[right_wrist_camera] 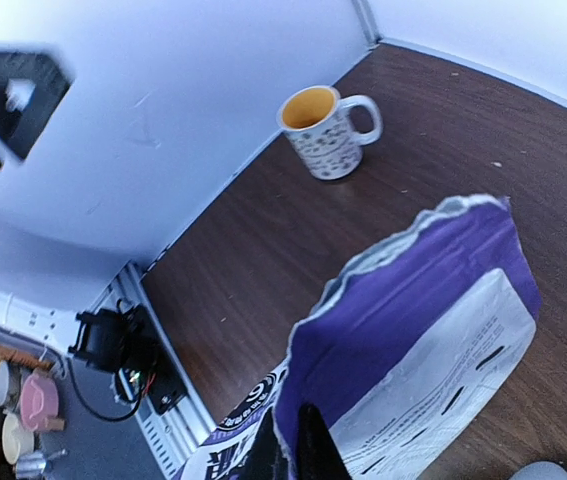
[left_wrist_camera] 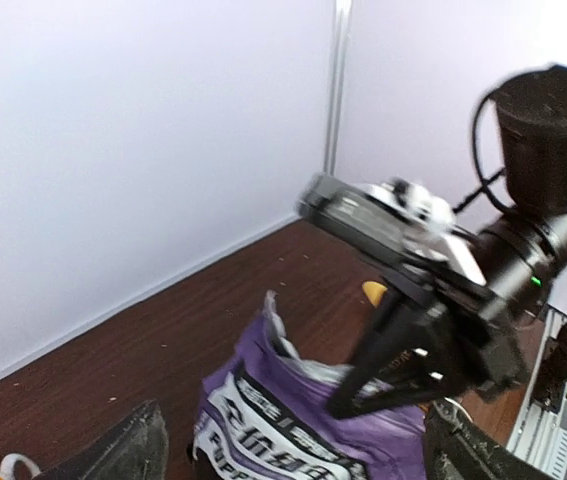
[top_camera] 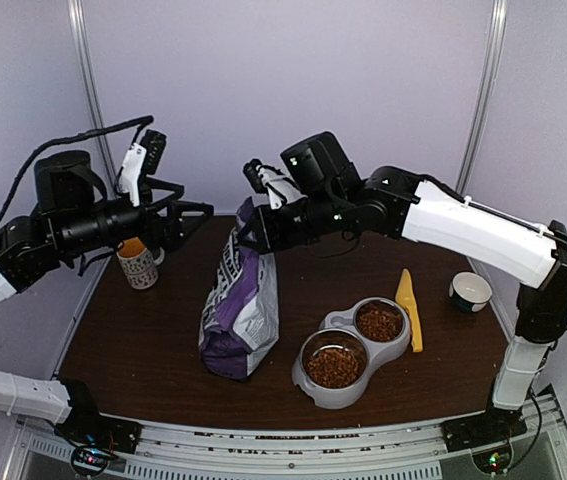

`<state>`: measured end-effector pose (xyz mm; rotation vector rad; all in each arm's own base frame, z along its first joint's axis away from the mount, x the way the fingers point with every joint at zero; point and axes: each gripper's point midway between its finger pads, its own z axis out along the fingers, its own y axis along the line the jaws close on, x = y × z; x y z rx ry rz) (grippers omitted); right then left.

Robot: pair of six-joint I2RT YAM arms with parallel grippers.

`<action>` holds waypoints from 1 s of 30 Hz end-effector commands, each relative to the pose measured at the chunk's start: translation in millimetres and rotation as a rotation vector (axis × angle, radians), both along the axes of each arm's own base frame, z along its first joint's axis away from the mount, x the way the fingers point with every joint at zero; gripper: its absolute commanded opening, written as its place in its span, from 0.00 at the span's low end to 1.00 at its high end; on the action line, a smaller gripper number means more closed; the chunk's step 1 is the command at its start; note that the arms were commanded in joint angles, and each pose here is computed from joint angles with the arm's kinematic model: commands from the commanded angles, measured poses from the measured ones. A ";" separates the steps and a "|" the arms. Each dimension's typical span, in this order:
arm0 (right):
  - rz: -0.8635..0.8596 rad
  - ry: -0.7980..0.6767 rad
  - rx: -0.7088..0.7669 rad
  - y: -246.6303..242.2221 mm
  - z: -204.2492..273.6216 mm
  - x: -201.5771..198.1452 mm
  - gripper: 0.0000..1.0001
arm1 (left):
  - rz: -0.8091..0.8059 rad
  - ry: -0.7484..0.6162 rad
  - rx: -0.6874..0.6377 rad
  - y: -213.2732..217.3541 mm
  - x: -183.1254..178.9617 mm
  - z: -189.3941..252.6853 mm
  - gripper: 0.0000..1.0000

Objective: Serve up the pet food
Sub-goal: Adjust the pet food bag at the center of the board.

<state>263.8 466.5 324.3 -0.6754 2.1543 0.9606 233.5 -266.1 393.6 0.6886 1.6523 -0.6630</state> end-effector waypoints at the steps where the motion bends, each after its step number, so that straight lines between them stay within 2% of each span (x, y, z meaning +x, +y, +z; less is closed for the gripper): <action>1: 0.328 -0.132 0.188 26.8 83.8 -73.6 0.00 | 0.040 -0.007 0.002 35.4 2.3 9.6 0.93; 5: 0.431 -0.159 0.224 19.2 102.5 -97.0 0.00 | 0.007 -0.002 0.005 47.1 1.7 6.6 0.95; 7: 0.472 -0.182 0.227 12.4 108.4 -106.0 0.00 | -0.059 -0.009 -0.019 45.8 -4.2 6.7 0.96; 11: 0.557 -0.203 0.224 0.9 112.6 -123.2 0.00 | -0.337 -0.059 -0.018 24.9 -41.2 4.4 0.97; 15: 0.661 -0.195 0.240 -7.1 111.8 -143.6 0.00 | -0.534 -0.058 -0.014 12.6 -69.0 -10.1 0.98; 23: 0.777 -0.181 0.277 -15.9 114.9 -166.3 0.00 | -0.617 0.038 0.015 -1.6 -64.0 -50.7 0.98; 27: 0.788 -0.177 0.282 -17.1 113.0 -168.5 0.00 | -0.777 0.123 -0.014 -11.2 -79.6 -62.0 0.96; 30: 0.776 -0.182 0.285 -16.5 112.1 -165.6 0.00 | -0.812 0.165 -0.015 -12.6 -83.4 -73.2 0.96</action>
